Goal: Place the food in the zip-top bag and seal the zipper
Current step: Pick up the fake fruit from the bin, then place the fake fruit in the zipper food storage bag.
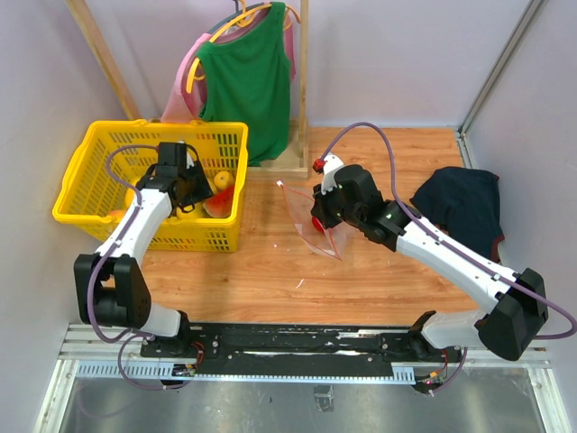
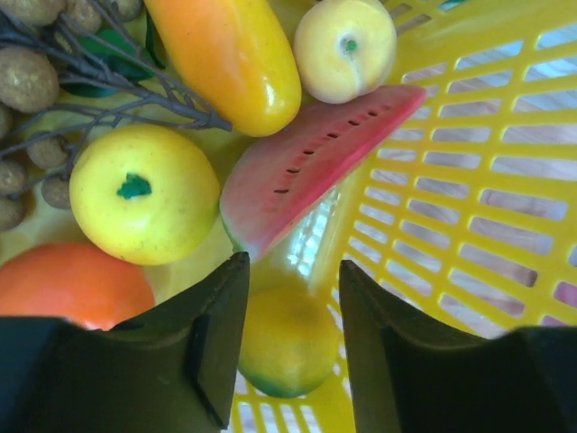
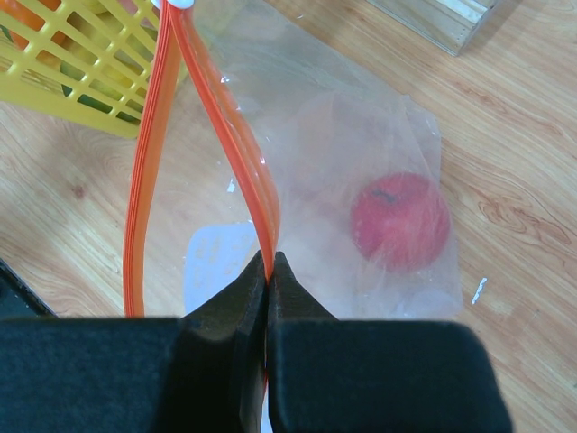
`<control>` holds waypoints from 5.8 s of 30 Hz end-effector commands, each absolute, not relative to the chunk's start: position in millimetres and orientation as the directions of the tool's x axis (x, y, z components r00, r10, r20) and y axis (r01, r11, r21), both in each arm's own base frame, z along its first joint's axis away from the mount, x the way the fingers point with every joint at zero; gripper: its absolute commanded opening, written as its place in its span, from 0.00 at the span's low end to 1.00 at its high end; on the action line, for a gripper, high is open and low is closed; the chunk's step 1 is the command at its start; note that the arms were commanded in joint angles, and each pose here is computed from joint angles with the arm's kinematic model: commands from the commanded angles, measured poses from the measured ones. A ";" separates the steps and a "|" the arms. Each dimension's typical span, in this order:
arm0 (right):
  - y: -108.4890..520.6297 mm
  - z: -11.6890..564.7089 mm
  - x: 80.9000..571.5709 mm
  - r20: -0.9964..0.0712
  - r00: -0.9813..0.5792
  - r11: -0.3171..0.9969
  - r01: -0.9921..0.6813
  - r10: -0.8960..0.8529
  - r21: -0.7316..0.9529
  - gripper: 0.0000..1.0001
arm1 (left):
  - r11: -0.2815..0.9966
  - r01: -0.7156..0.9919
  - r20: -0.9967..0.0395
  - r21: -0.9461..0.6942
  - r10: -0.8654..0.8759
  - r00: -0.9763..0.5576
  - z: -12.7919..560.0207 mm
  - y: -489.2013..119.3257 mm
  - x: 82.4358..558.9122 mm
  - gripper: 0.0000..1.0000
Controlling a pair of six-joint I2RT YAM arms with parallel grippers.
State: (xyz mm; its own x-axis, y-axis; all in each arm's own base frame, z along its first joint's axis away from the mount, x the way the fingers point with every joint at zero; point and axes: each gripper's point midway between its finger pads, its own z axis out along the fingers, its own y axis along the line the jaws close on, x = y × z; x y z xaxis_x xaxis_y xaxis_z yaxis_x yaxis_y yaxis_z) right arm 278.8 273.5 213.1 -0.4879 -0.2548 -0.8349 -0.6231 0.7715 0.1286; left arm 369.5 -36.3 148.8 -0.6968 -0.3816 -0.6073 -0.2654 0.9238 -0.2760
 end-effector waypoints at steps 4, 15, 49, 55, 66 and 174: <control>274.0 213.5 281.4 -0.837 -0.490 0.770 -0.623 -0.244 0.140 0.01 | 0.949 -0.213 -0.593 -0.233 -0.312 -0.743 133.1 -35.2 382.0 0.67; 272.2 210.5 280.6 -0.837 -0.485 0.769 -0.626 -0.253 0.131 0.01 | 0.980 -0.006 -0.560 -0.197 -0.118 -0.820 118.2 -48.1 400.6 0.72; 277.6 205.8 277.8 -0.831 -0.495 0.752 -0.641 -0.252 0.154 0.01 | 0.980 -0.097 -0.257 -0.175 -0.140 -0.956 22.7 -59.7 365.2 0.70; 275.9 207.8 277.6 -0.835 -0.490 0.753 -0.641 -0.251 0.149 0.01 | 0.983 -0.112 -0.293 -0.149 -0.152 -0.944 34.2 -54.4 366.5 0.51; 276.9 210.1 278.1 -0.837 -0.487 0.752 -0.642 -0.249 0.149 0.01 | 0.980 -0.114 -0.433 -0.163 -0.175 -0.884 83.4 -51.3 372.2 0.28; 264.4 250.7 300.3 -0.899 -0.409 0.878 -0.357 0.158 0.317 0.01 | 0.804 0.114 -0.763 -0.584 -0.495 -0.415 232.4 -301.8 285.4 0.63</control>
State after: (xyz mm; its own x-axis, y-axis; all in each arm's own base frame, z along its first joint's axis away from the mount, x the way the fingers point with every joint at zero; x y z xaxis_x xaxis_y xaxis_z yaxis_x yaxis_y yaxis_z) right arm 300.5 260.0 242.5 -0.4338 0.1339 -0.8910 -0.3484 0.8870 0.3030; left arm 288.5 -300.9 230.6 -0.4125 -0.4935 -0.7657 0.1184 0.8044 -0.5822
